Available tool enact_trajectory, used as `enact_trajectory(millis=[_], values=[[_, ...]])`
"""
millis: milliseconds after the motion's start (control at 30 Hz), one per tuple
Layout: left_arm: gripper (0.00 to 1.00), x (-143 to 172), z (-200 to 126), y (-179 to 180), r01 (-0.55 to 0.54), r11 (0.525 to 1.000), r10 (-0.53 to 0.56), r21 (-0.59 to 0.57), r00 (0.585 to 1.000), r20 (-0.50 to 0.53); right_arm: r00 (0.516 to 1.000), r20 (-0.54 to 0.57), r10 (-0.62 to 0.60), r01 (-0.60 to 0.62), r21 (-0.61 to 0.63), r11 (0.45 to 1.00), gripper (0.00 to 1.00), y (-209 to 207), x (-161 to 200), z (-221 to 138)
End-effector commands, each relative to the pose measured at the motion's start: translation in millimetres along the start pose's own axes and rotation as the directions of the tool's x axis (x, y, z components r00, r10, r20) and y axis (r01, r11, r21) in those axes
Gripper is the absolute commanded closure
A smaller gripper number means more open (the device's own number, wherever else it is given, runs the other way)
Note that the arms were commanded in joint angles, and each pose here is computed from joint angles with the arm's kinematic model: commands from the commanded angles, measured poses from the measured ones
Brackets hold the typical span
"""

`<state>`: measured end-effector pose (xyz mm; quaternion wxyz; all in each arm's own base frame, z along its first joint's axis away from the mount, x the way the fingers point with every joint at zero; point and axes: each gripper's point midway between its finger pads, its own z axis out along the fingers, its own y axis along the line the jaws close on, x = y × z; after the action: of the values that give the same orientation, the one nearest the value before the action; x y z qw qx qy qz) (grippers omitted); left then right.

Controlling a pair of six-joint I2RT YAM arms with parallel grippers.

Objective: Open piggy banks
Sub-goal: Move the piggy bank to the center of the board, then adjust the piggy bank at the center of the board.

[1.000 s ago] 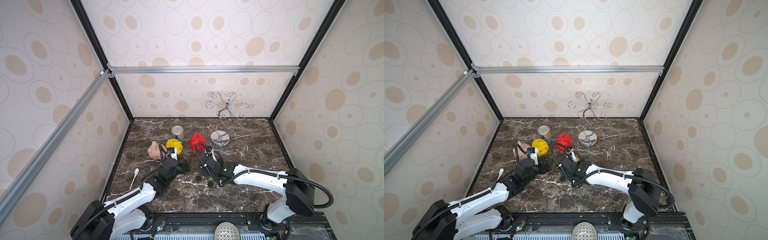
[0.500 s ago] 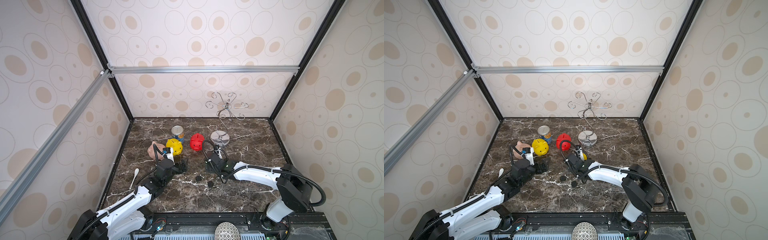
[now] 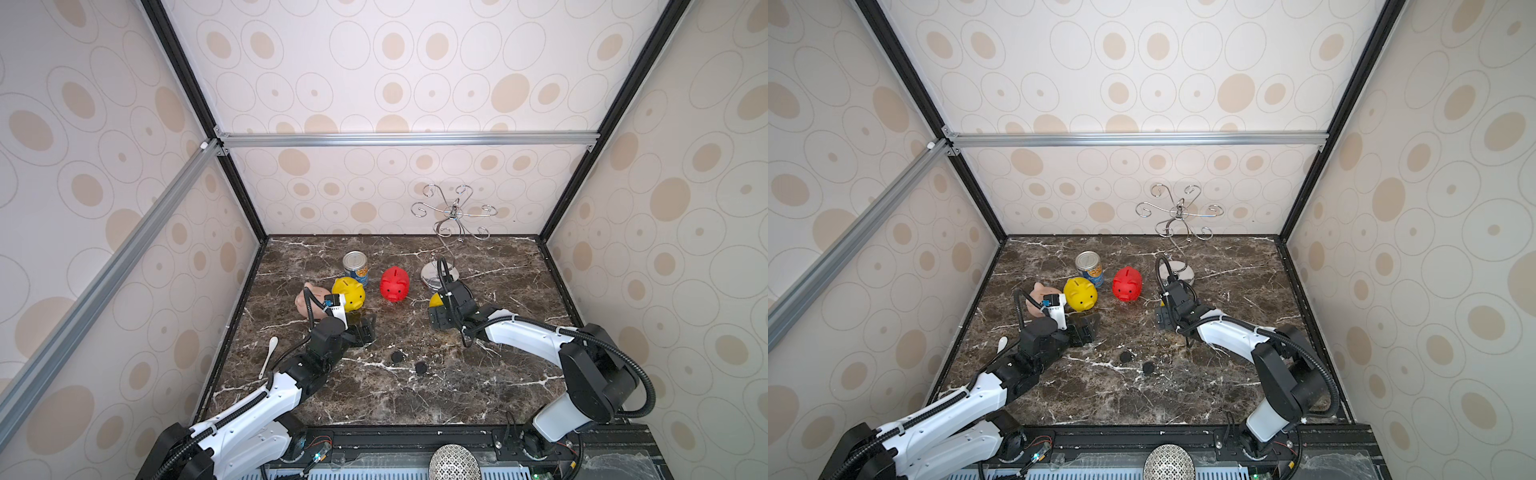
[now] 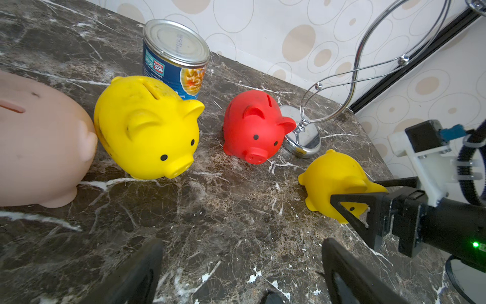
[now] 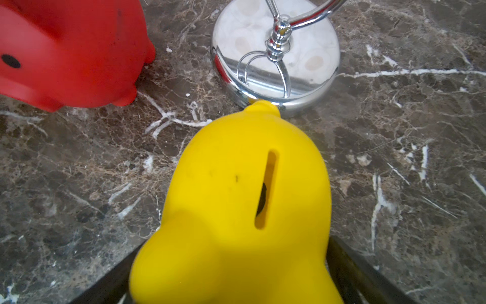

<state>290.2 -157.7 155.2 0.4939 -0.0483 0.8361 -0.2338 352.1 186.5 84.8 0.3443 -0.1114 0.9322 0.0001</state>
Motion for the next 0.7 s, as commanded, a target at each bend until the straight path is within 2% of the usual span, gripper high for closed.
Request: enact_trajectory(millis=[0,200,300,433,667], values=[[0.0,-21,-2,5,-0.002,0.999,0.004,-0.049,0.999,0.043,0.998,-0.031,-0.052,0.052,0.023,0.998,0.01,-9,2,-16],[0.0,-58,9,19,0.009,0.986,-0.005,-0.167,1.0,0.023,0.998,0.026,-0.049,0.048,0.045,0.998,0.01,-20,-19,-48],[0.0,-75,21,23,-0.02,0.972,0.023,-0.234,1.0,0.01,0.998,0.033,-0.045,0.044,0.006,0.999,0.01,-15,-21,-57],[0.0,-82,44,29,-0.087,0.944,0.072,-0.32,0.996,-0.059,0.997,0.063,-0.038,0.039,-0.017,0.999,0.01,-11,-21,-68],[0.04,-80,90,44,-0.087,0.913,0.037,-0.398,0.991,-0.131,0.992,0.119,-0.036,0.044,-0.068,0.997,0.01,-1,-24,-77]])
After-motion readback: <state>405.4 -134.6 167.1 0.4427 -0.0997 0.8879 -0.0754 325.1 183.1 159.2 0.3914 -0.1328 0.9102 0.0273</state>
